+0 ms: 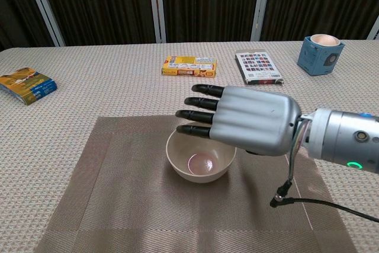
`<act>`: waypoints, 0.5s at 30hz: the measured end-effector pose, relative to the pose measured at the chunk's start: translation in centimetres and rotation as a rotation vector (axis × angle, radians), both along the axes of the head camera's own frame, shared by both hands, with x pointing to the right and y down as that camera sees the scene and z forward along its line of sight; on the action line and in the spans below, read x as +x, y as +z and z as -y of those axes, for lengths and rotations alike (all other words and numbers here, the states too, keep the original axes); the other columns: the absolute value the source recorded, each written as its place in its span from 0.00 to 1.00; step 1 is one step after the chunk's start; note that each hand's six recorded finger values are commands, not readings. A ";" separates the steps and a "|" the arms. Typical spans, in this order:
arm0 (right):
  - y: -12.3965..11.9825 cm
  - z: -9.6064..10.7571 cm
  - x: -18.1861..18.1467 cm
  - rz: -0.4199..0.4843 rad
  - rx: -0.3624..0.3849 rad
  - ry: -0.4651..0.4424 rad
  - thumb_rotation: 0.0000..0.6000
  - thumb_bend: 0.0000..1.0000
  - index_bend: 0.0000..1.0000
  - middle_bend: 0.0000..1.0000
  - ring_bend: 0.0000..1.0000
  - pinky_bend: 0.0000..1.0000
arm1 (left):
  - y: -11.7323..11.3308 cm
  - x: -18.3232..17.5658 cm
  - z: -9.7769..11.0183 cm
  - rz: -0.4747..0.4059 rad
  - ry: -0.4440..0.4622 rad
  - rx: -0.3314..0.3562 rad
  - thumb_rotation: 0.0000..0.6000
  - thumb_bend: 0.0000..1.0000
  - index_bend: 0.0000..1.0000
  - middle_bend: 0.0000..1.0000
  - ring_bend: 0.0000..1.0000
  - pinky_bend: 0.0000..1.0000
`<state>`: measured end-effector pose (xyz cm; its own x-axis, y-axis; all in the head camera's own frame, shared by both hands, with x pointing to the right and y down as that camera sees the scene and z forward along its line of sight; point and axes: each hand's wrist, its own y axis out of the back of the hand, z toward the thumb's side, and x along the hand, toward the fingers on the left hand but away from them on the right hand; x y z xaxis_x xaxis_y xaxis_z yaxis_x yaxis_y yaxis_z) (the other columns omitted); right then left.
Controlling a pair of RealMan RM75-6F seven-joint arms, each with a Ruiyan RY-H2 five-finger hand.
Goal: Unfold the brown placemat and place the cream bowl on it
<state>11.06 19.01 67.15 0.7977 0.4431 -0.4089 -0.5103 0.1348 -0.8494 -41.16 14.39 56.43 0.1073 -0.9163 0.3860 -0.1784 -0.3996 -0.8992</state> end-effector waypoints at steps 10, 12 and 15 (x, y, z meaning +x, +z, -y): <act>-5.0 2.3 5.6 0.049 0.048 0.155 1.00 0.11 0.00 0.00 0.00 0.00 | -0.5 -0.6 -0.7 0.023 -0.008 0.017 1.00 0.00 0.00 0.00 0.00 0.00; -6.1 2.9 7.5 0.057 0.057 0.211 1.00 0.11 0.00 0.00 0.00 0.00 | -0.8 -0.8 -0.9 0.032 -0.012 0.033 1.00 0.00 0.00 0.00 0.00 0.00; -7.8 3.8 11.4 0.066 0.068 0.330 1.00 0.03 0.00 0.00 0.00 0.00 | -1.4 -1.3 -1.3 0.066 -0.011 0.066 1.00 0.00 0.00 0.00 0.00 0.00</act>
<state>22.47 15.16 59.36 0.6303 0.7064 -0.3220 -0.4801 0.0287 -0.8768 -42.47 15.71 55.01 0.0729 -0.9409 0.3307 -0.1216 -0.3375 -0.9334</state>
